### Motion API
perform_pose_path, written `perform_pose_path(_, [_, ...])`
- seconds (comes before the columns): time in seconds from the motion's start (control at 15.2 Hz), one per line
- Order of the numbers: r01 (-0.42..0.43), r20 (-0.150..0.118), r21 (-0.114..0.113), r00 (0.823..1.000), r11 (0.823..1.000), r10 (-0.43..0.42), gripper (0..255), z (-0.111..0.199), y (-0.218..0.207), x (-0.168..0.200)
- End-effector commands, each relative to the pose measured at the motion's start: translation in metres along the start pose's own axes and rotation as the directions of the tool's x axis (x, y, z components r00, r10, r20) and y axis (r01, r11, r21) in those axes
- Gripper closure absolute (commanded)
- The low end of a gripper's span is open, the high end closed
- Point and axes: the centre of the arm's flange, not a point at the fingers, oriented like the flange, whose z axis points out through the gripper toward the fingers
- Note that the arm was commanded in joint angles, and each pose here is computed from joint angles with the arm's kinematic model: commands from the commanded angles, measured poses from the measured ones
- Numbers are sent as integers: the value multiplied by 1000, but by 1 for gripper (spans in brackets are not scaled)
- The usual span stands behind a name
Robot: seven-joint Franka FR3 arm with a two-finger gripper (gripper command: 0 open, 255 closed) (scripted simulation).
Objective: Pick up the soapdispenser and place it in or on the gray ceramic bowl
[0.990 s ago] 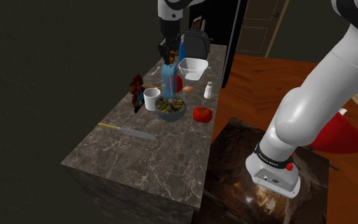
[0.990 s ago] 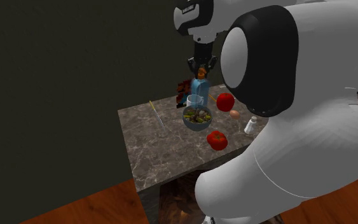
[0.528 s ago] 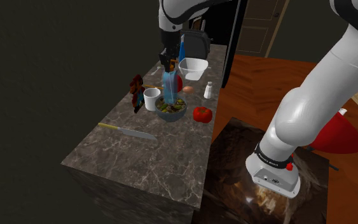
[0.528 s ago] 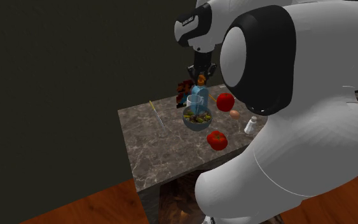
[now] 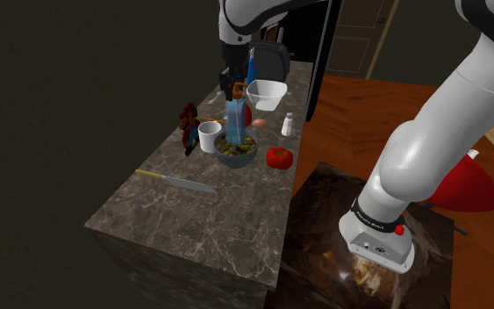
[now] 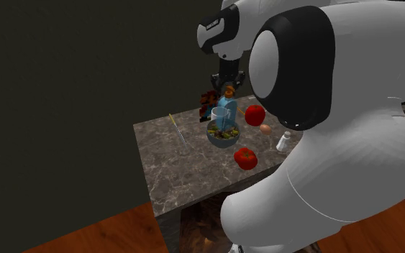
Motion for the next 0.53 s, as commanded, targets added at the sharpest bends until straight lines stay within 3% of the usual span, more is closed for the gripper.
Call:
perform_pose_path(0.0, [0,0,0,1000,1000,0,0,0,0,0])
perform_pose_path(0.26, [0,0,0,1000,1000,0,0,0,0,0])
perform_pose_path(0.46, [0,0,0,1000,1000,0,0,-39,0,0])
